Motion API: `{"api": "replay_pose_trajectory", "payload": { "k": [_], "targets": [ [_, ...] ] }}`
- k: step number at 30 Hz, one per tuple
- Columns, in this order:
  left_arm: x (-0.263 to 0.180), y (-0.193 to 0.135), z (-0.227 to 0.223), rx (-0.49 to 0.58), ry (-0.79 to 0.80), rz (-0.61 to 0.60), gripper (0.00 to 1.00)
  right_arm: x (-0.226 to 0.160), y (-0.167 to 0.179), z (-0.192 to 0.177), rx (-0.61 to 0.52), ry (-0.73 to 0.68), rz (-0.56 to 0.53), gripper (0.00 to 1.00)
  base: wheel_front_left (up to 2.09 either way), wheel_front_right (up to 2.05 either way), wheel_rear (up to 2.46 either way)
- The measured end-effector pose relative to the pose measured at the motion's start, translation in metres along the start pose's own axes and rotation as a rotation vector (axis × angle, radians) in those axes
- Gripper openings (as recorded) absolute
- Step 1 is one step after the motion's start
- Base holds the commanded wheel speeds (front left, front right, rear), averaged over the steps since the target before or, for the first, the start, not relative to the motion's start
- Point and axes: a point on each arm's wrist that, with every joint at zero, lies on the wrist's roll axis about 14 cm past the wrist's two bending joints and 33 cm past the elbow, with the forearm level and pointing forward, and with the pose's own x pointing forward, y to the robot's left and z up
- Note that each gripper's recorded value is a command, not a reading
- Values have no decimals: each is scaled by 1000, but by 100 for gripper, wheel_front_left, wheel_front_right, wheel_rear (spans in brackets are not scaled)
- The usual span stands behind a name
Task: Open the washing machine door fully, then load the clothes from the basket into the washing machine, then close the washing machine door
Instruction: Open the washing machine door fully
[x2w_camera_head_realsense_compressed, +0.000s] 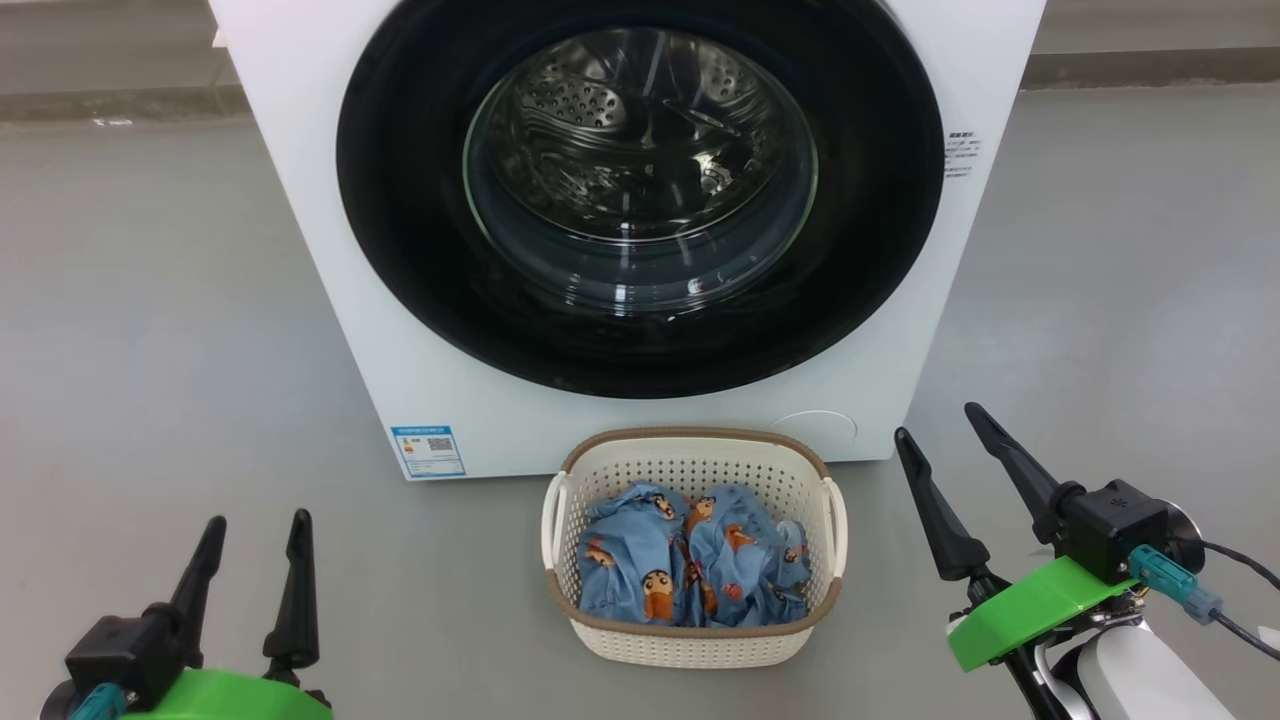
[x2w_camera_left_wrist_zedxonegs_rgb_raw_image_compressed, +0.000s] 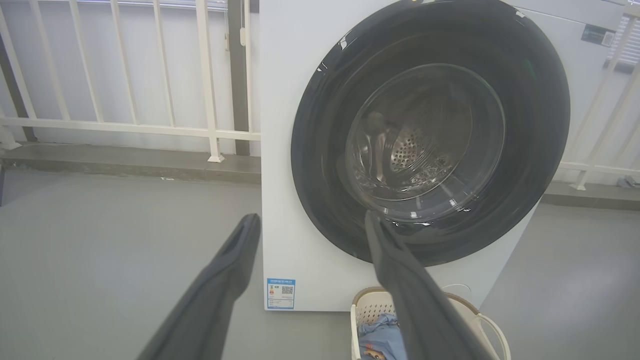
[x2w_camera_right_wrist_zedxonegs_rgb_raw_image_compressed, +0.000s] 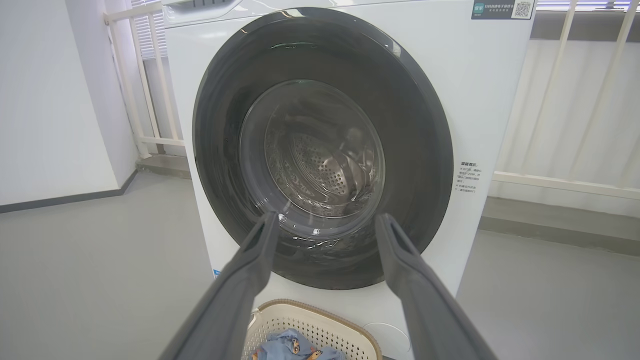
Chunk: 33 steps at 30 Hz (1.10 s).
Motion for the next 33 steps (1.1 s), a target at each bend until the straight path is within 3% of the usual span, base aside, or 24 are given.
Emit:
{"api": "replay_pose_trajectory", "payload": {
  "k": [20,33],
  "targets": [
    [0,-5,-4,0,13,-19,100,-2,-2,1,-3,-1,-5,100,107,107,-214],
    [1,-9,-6,-11,16,-33,100,-3,-6,2,-6,-2,-14,100,35,35,-69]
  ]
}}
